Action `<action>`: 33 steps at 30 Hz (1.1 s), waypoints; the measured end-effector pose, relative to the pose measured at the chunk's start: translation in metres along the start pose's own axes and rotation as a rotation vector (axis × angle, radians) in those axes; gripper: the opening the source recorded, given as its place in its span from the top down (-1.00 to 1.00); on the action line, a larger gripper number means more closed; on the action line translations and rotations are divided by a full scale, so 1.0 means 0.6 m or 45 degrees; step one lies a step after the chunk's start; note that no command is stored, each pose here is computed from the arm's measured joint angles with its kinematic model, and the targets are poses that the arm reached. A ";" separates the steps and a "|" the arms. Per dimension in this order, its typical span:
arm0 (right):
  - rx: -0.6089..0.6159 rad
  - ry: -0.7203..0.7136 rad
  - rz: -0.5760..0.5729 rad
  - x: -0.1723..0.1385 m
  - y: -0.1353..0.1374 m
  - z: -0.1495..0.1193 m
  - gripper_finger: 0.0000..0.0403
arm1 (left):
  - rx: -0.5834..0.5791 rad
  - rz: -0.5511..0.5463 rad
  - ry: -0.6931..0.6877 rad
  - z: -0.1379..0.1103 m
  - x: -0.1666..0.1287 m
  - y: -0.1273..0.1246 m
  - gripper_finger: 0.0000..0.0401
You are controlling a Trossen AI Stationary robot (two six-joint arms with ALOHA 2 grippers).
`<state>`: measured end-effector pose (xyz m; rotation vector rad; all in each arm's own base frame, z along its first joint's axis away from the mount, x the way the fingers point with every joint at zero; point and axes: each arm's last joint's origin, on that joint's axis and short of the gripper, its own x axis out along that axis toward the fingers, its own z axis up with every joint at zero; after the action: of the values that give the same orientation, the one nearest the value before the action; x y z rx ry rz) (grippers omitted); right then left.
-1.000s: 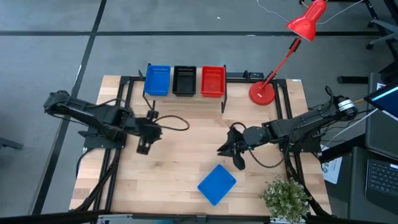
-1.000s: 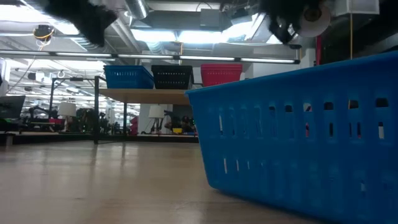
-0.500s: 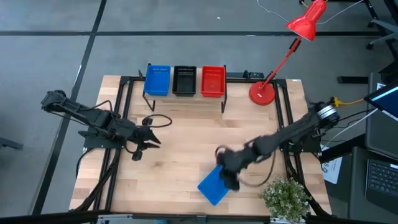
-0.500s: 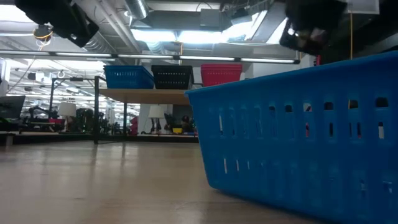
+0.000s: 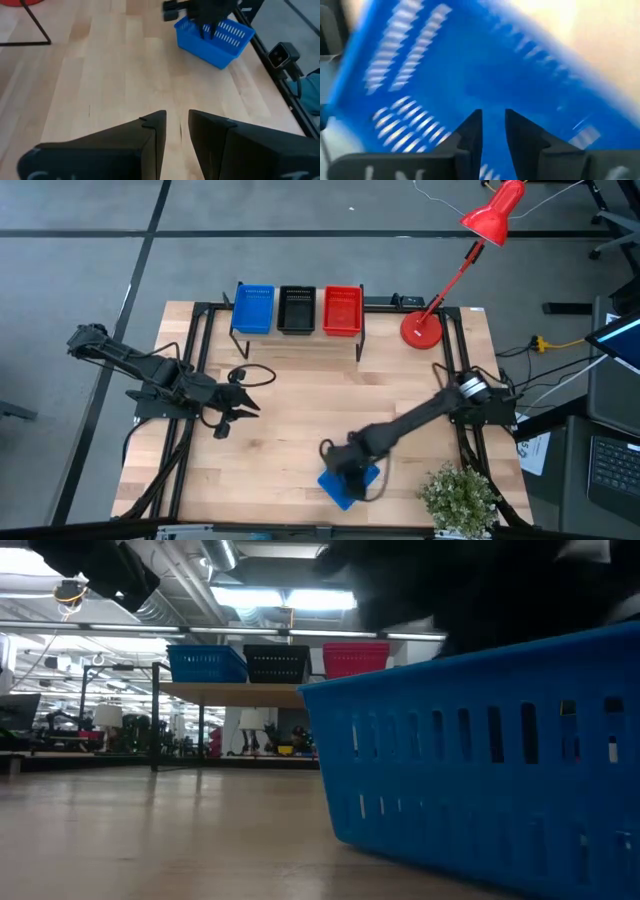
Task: Stack baskets on shelf by color
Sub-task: Stack the blue bin on top of the blue bins on the shelf
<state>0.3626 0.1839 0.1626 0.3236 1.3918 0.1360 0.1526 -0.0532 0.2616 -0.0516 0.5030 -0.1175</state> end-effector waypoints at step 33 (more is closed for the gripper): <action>0.504 -0.492 -1.118 -0.118 -0.185 0.131 0.60 | 0.046 0.012 0.072 -0.006 0.016 -0.002 0.63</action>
<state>0.4166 0.0472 0.2068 0.0326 1.0598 -0.8894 0.1589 -0.0558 0.2538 -0.0107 0.5574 -0.1188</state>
